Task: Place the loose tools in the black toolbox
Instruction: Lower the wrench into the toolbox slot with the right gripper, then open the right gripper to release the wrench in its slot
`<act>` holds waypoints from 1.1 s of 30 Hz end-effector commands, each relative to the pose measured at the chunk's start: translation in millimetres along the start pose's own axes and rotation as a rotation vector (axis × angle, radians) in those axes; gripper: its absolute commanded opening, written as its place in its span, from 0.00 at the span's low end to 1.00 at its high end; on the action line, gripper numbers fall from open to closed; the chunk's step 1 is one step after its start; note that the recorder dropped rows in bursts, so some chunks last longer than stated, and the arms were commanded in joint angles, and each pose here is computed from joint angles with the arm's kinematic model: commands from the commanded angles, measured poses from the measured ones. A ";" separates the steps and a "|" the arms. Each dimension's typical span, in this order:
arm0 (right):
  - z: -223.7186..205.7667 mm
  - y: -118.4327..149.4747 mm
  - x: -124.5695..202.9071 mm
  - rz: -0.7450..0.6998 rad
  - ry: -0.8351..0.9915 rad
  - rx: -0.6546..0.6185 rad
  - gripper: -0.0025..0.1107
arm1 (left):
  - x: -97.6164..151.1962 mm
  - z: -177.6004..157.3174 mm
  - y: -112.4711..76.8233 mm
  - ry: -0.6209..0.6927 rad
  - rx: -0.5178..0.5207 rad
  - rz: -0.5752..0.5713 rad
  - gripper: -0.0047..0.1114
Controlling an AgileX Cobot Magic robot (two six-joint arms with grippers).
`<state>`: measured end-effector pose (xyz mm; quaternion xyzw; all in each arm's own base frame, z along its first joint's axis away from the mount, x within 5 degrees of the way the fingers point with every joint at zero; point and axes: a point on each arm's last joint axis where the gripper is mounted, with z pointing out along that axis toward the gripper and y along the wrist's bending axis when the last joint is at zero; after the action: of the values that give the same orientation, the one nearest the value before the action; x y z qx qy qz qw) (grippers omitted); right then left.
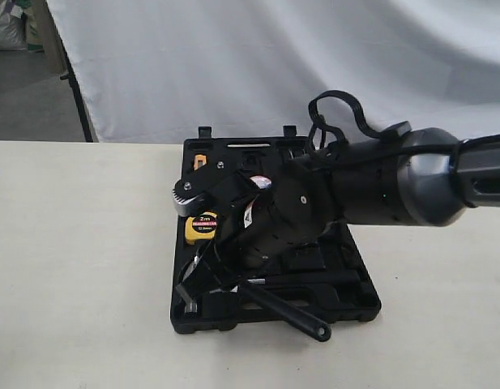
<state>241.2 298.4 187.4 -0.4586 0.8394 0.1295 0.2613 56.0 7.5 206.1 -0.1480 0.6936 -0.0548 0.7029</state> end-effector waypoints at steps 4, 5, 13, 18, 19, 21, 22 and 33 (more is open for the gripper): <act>-0.3 -27.1 -23.5 -0.066 0.091 0.050 0.02 | -2.1 -0.4 0.9 -0.020 -0.021 0.000 0.05; 2.4 -29.1 -26.0 -0.090 0.112 0.060 0.02 | -2.1 -0.4 0.9 -0.020 -0.021 0.000 0.05; 42.3 -39.3 -38.2 -0.266 0.152 0.102 0.02 | -2.1 -0.4 0.9 -0.020 -0.021 0.000 0.05; 63.2 -44.5 -35.3 -0.418 0.198 0.123 0.02 | -2.1 -0.4 0.9 -0.020 -0.021 0.000 0.05; 64.4 -44.8 -35.1 -0.438 0.202 0.123 0.02 | -2.1 -0.4 0.9 -0.020 -0.021 0.000 0.05; 67.7 -44.9 -33.4 -0.473 0.210 0.118 0.02 | -2.1 -0.4 0.9 -0.020 -0.021 0.000 0.05; 67.9 -45.7 -33.3 -0.494 0.214 0.125 0.02 | -2.1 -0.4 0.9 -0.020 -0.021 0.000 0.05; 72.5 -47.8 -29.2 -0.527 0.245 0.137 0.02 | -2.1 -0.4 0.9 -0.020 -0.021 0.000 0.05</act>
<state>315.5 327.5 147.7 -0.6546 0.7213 -0.0556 0.2195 56.0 7.5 206.1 -0.1480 0.6936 -0.0548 0.7029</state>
